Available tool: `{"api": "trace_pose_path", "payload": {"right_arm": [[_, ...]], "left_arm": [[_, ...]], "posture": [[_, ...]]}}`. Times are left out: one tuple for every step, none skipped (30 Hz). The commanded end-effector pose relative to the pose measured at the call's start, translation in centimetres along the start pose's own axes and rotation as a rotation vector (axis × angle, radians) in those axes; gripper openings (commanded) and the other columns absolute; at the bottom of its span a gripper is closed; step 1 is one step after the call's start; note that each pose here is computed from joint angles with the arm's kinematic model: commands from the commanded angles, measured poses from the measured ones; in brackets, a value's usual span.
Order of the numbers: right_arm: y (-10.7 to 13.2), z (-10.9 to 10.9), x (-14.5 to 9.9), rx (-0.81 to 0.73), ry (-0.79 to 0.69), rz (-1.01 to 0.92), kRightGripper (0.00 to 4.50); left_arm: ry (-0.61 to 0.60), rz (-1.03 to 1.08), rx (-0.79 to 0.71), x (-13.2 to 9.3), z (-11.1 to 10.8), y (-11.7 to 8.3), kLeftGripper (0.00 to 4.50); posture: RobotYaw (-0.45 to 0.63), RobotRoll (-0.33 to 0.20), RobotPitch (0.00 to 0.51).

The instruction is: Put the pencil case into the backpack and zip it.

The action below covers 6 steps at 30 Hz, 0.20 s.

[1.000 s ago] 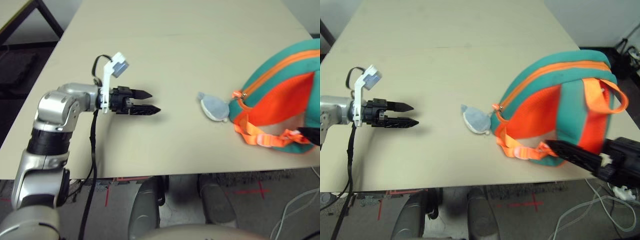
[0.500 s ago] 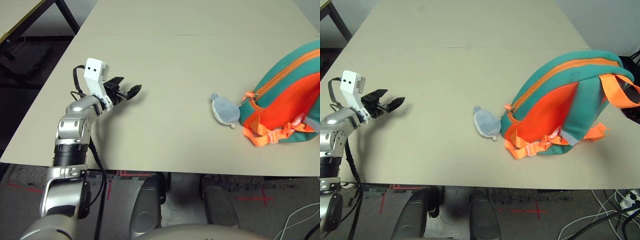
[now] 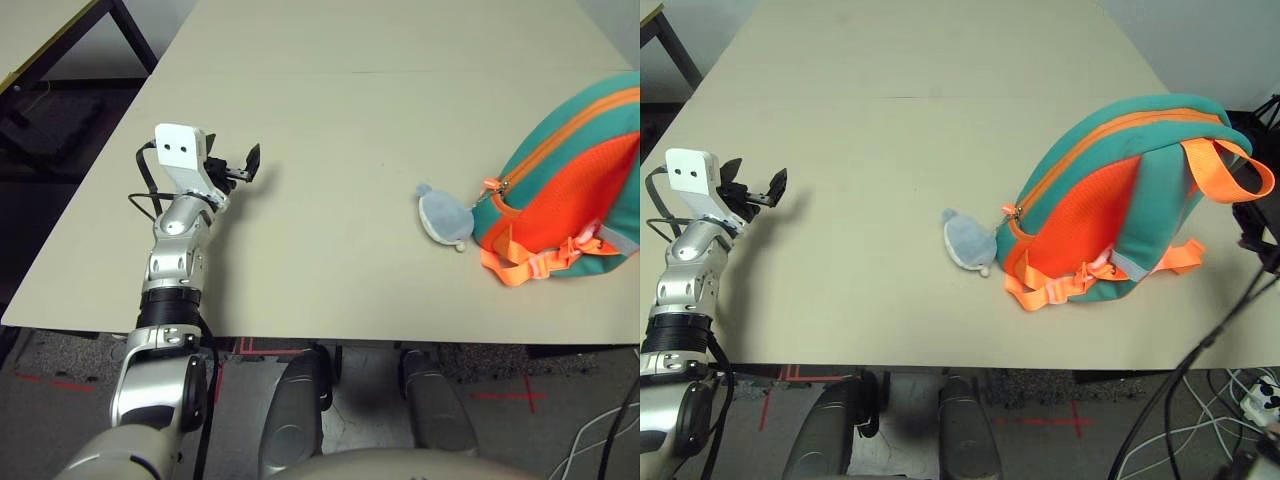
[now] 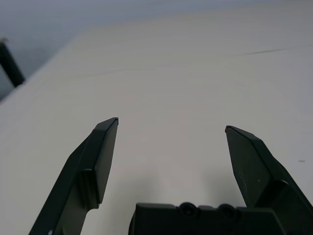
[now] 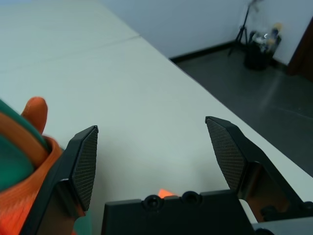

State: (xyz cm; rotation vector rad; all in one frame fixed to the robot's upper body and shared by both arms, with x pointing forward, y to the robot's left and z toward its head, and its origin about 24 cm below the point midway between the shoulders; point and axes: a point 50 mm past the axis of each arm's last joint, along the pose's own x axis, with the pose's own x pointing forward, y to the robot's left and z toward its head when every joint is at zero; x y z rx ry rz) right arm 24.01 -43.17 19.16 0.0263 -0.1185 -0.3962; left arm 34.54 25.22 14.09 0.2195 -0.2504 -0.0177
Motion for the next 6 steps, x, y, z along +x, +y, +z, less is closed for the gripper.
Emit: {"api": "trace_pose_path", "payload": {"right_arm": [[0.1, -2.1, 0.3, -0.007, -0.004, -0.042, 4.49], [0.2, -2.4, 0.4, -0.002, -0.009, -0.042, 4.49], [0.4, -2.7, 0.5, 0.006, -0.007, -0.040, 4.49], [0.5, -3.0, 0.6, 0.006, -0.002, -0.033, 4.49], [0.7, -3.2, 0.6, 0.002, 0.002, -0.025, 4.49], [0.9, -3.4, 0.6, -0.005, 0.005, -0.013, 4.49]], "left_arm": [[-0.004, 0.064, 0.063, -1.8, -1.9, 0.4, 4.48], [-0.004, 0.081, 0.074, -2.2, -2.3, 0.5, 4.48], [-0.004, 0.100, 0.081, -2.5, -2.6, 0.6, 4.48], [0.005, 0.119, 0.087, -2.9, -3.0, 0.8, 4.48], [0.016, 0.133, 0.091, -3.2, -3.4, 0.9, 4.48], [0.033, 0.142, 0.092, -3.5, -4.0, 1.0, 4.48]], "posture": [[-0.04, 0.000, 0.242], [-0.04, 0.000, 0.242], [-0.04, 0.000, 0.242], [-0.03, 0.000, 0.240], [-0.03, 0.000, 0.239], [-0.04, 0.000, 0.238]]}}
